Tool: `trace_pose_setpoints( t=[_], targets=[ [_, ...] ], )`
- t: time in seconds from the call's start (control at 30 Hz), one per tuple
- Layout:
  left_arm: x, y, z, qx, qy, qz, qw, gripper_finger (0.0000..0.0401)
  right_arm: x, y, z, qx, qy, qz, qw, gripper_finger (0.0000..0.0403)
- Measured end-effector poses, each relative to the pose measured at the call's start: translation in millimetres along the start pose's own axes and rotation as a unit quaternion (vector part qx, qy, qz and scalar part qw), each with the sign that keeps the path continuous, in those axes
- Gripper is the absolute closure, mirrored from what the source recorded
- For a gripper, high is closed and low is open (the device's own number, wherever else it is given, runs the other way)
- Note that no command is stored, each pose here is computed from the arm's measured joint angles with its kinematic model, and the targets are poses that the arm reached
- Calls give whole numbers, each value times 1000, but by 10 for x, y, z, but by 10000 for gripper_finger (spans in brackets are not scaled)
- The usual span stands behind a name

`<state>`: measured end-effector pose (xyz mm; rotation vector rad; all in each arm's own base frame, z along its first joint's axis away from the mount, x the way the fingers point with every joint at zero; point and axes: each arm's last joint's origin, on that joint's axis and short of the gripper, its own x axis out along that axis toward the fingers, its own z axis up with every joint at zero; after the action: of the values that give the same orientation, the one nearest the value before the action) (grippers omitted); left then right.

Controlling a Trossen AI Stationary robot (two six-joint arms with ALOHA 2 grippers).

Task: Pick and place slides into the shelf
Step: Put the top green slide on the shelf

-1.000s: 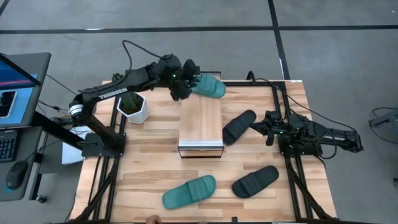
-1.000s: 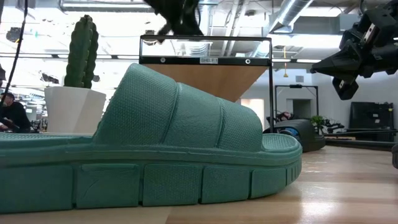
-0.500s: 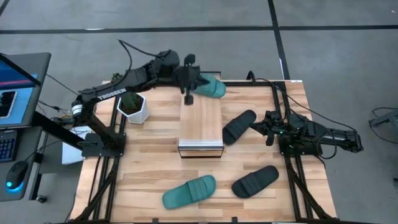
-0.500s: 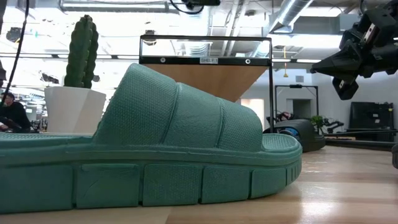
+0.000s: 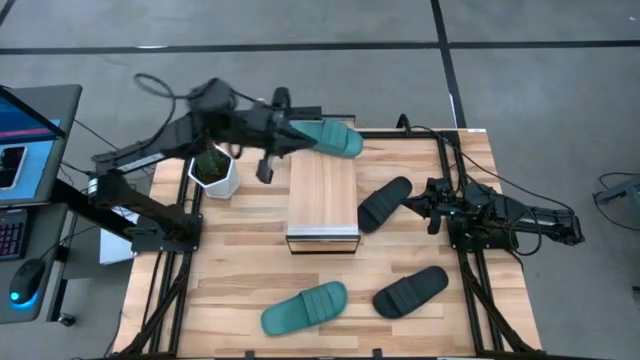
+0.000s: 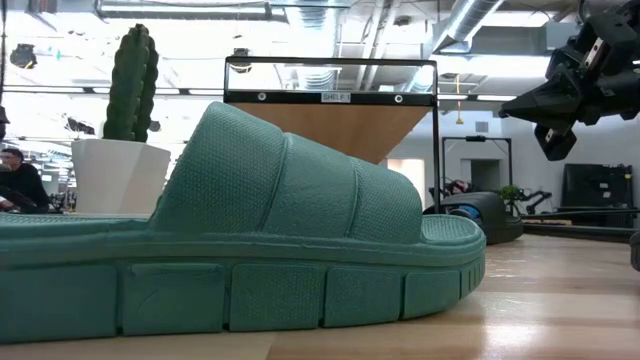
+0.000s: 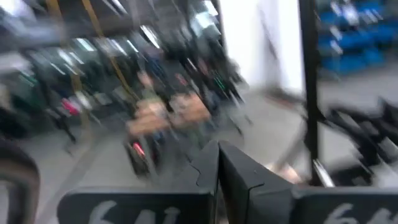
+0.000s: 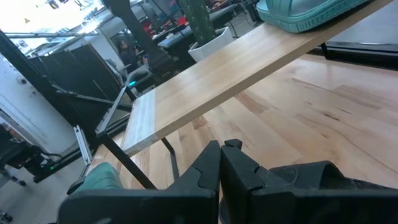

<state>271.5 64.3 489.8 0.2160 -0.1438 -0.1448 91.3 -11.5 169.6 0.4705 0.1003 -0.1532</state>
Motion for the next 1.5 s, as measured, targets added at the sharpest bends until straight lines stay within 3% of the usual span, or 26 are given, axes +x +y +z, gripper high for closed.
trace_pose_setpoints(
  t=[0.13,0.37,0.47,0.67,0.8,1.0,1.3,1.5],
  targets=[
    [-179,-142,51,-6,-72,56,996,401,0,-1,2,0,-1,-1,1000,401],
    [-353,-331,-336,-46,-101,122,986,401,1,-1,18,-1,-11,-2,1000,401],
    [-460,-376,-428,-52,-115,134,983,401,2,5,91,-36,-62,-31,997,401],
    [-696,-365,-454,-33,-123,161,979,401,-36,81,322,-18,-192,-21,981,401],
    [-763,-311,-479,-18,-110,169,979,401,-6,52,401,-10,-239,-80,968,401],
    [-823,-136,-582,-35,-80,163,983,401,246,-23,450,-23,-180,-138,974,401],
    [-922,23,-614,-51,-74,204,975,401,801,-56,789,-165,-74,-212,960,401],
    [-922,24,-620,-48,-70,204,975,401,1055,-171,815,-164,-1,-109,980,402]
  ],
)
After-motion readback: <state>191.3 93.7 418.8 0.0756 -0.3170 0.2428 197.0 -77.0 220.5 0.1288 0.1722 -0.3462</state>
